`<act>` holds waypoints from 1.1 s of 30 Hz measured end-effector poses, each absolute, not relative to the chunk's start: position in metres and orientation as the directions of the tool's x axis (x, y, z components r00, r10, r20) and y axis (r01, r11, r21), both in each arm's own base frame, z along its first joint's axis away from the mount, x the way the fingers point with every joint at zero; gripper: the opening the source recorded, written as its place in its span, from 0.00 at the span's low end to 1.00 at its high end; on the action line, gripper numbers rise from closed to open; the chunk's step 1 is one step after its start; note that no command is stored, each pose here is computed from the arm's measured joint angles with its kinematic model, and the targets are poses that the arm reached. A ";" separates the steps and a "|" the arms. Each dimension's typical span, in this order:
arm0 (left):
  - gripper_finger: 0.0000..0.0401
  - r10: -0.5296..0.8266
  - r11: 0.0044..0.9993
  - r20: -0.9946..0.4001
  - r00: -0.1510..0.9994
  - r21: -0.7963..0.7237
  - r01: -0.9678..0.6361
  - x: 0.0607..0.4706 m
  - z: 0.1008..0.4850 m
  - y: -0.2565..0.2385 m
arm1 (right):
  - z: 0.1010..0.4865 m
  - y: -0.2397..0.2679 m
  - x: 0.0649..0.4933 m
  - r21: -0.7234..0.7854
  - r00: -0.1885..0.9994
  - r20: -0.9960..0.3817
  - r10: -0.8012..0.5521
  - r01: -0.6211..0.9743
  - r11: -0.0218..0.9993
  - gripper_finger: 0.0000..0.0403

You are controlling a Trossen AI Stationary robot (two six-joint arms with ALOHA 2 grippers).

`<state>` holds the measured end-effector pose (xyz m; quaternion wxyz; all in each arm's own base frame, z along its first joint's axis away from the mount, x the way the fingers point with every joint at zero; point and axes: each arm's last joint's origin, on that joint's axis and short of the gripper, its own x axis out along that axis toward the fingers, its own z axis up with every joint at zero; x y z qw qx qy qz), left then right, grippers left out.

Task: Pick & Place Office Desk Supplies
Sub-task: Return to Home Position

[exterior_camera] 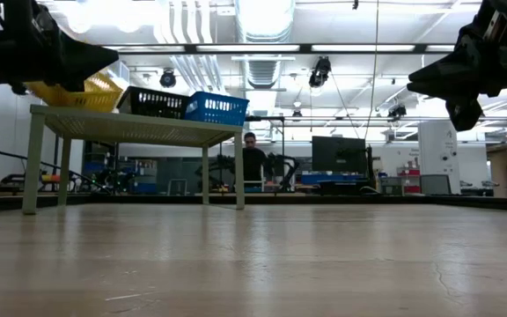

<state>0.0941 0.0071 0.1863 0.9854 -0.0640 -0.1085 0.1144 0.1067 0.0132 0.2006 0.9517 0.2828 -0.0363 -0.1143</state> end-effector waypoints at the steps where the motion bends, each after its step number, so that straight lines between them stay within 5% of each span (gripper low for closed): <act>1: 0.01 0.239 0.966 0.199 0.950 -0.150 -0.212 0.094 0.186 0.007 | 0.201 0.013 0.107 0.547 0.971 0.005 -0.238 0.197 0.814 0.17; 33: 0.01 0.158 0.987 0.344 0.926 -0.019 -0.161 0.085 0.220 0.005 | 0.201 0.013 0.107 0.547 0.971 0.005 -0.238 0.197 0.814 0.17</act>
